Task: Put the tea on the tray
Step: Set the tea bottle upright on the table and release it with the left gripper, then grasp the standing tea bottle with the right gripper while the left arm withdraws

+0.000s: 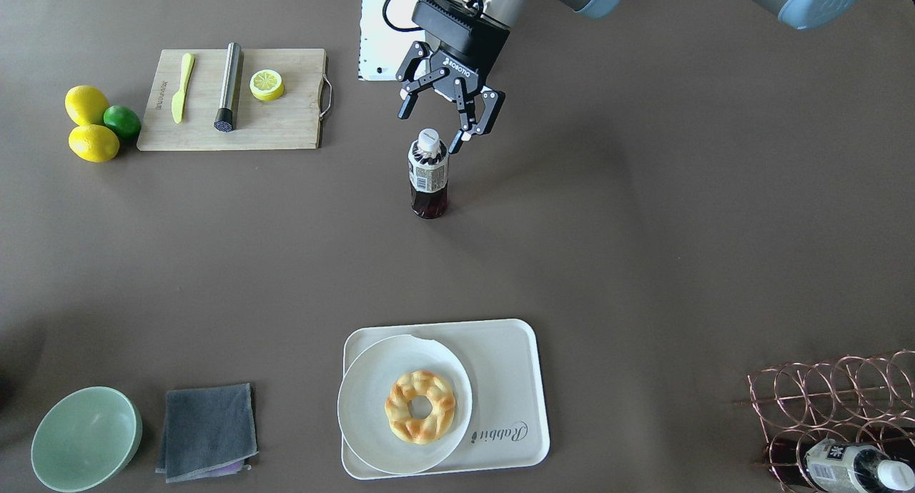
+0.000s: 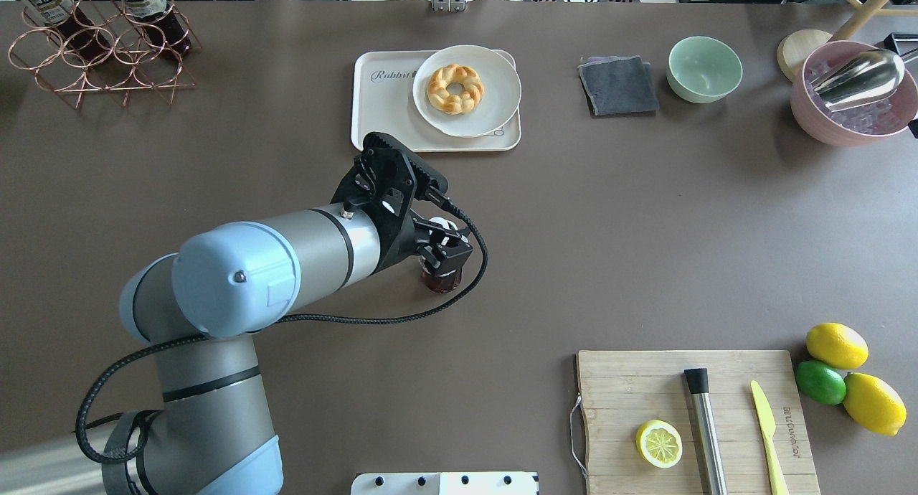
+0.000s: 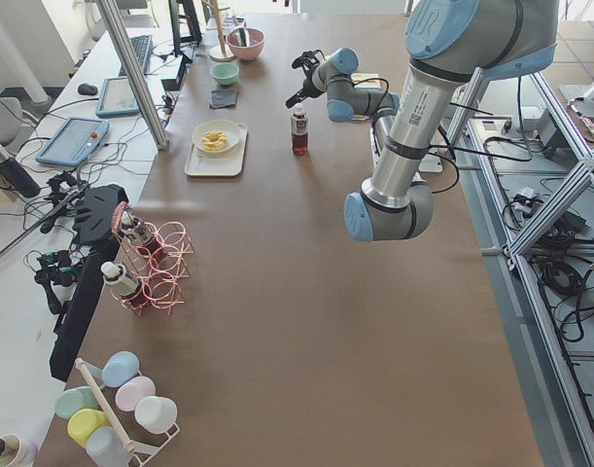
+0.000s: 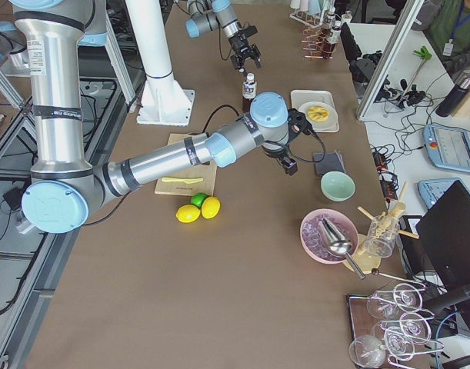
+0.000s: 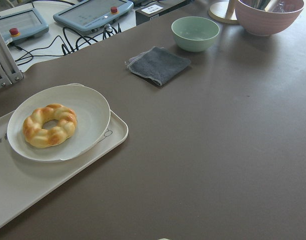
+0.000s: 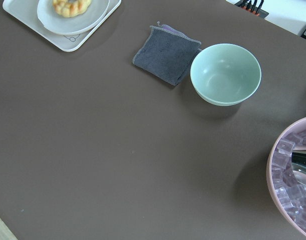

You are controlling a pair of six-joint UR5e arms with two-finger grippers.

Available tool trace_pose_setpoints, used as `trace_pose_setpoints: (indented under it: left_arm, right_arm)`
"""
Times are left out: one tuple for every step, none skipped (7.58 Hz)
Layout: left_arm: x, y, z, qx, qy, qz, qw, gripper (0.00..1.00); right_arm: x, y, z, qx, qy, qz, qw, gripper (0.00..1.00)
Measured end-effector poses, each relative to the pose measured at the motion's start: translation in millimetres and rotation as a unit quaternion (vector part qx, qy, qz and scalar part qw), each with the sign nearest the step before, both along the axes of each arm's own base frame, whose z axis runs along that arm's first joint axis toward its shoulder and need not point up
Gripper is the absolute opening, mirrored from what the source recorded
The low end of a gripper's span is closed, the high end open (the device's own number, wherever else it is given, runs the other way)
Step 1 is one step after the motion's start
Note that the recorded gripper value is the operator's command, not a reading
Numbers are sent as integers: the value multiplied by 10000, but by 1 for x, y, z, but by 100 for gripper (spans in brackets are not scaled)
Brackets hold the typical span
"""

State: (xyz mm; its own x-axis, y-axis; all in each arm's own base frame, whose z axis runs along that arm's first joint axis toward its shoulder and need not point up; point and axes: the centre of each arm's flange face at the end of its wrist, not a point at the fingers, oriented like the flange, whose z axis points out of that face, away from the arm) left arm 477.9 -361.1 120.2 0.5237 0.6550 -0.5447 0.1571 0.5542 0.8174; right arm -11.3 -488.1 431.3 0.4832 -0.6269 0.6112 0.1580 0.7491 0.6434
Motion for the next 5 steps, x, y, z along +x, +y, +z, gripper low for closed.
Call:
trace_pose_setpoints:
  left_arm:
    - [-23,-23,1,-117,46,149,9998,97]
    - [-54,-52,11,-302,41,332,9990,97]
    - [-86,-78,30,-563,1,470,9973,97]
    - [-124,-103,56,-1104,58,602,9920,97]
    - [-172,-124,89,-1752,146,753,9815,99]
  right_arm:
    - [-9,-5,-12,-47,-55,11,10000,100]
    - [-25,-13,-31,-85,-125,-7,9999,99]
    - [-45,-20,-53,-127,-212,-45,9997,99]
    - [-69,-29,-83,-228,-338,-36,9992,100]
    - [-101,-34,-118,-289,-391,33,9988,100]
